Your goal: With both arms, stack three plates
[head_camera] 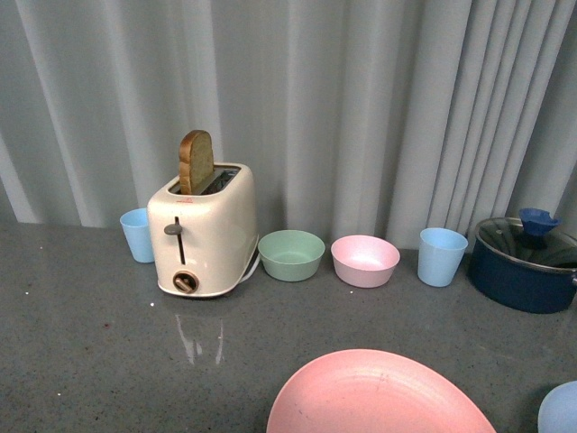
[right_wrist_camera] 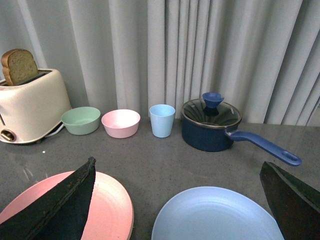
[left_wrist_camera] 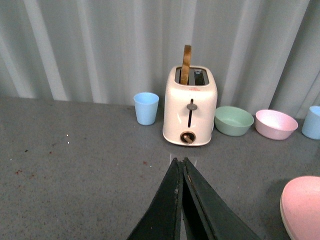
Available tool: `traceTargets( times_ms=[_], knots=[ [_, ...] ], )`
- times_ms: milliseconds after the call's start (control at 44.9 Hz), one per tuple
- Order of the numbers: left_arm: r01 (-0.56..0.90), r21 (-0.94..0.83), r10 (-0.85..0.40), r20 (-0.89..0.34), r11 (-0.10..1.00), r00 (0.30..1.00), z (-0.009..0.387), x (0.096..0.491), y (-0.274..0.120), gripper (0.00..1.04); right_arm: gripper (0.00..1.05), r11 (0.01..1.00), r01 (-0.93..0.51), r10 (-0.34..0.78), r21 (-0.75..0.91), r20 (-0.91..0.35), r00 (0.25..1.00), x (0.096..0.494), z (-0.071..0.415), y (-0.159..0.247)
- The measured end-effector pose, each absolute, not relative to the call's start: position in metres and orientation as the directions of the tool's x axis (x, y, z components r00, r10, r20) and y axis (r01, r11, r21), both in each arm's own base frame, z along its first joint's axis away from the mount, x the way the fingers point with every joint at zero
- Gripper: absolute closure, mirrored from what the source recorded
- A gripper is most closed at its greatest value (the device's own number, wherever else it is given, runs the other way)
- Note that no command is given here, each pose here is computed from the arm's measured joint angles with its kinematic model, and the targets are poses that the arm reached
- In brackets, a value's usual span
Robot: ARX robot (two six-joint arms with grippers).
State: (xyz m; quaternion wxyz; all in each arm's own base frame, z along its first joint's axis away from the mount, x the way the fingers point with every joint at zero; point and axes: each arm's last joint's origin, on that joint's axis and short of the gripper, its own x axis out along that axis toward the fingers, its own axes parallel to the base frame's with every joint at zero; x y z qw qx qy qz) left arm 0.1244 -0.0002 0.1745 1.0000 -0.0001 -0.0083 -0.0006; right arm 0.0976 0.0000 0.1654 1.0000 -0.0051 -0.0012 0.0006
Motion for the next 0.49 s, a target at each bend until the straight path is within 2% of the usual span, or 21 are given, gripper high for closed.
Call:
traceTargets(
  times_ms=[490],
  knots=[
    [0.002, -0.001, -0.002, 0.031, 1.000, 1.000, 0.176, 0.111, 0.000, 1.01, 0.07, 1.000, -0.001, 0.001, -0.010, 0.002, 1.000, 0.098, 0.165, 0.000]
  ],
)
